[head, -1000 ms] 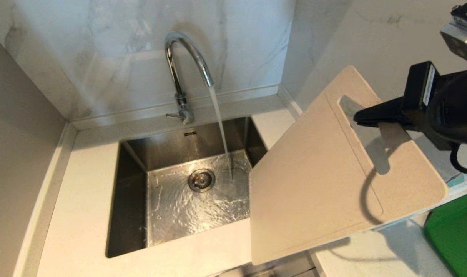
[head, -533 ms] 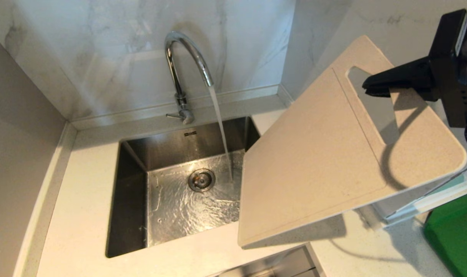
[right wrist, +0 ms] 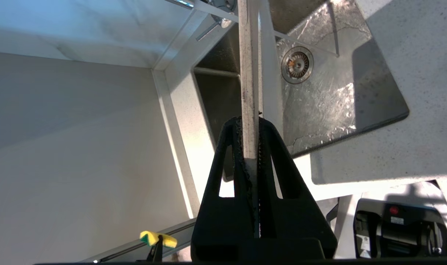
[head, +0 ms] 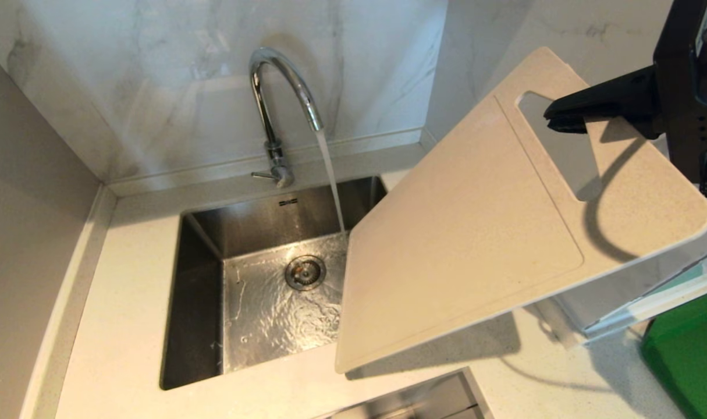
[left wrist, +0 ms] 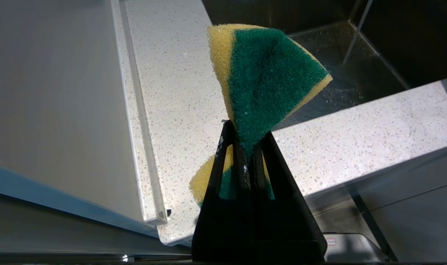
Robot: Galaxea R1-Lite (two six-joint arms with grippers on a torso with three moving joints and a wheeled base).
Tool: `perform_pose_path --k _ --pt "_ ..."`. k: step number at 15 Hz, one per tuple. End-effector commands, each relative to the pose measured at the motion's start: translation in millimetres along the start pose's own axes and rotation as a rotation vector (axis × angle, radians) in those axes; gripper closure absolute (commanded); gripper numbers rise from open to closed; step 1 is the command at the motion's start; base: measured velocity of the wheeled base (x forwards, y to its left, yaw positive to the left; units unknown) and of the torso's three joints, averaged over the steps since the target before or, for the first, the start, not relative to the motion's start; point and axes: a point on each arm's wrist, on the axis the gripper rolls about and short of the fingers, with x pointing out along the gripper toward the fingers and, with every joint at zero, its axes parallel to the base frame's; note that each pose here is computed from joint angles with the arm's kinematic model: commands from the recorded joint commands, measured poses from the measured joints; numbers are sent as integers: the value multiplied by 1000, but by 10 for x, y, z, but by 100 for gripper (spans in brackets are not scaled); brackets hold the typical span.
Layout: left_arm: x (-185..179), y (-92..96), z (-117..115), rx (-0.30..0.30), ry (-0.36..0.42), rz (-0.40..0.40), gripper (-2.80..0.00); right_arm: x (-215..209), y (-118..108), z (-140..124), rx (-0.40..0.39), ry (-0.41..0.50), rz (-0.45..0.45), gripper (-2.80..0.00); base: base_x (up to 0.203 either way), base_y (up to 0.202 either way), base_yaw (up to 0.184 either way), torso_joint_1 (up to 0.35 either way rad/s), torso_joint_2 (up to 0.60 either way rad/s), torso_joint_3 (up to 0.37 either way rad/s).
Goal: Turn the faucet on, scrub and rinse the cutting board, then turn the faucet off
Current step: Scrub the cutting board underwater
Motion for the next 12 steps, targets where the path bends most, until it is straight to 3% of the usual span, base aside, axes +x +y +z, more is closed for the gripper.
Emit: perform_pose_path --k 1,4,12 --pt "3 0 -8 0 4 0 0 24 -7 2 8 7 -2 0 0 0 0 0 0 0" --pt "3 0 -8 0 4 0 0 88 6 44 50 -29 37 0 0 0 0 0 0 0" --pt "3 0 -8 0 4 0 0 142 -11 51 46 -30 39 0 0 0 0 0 0 0"
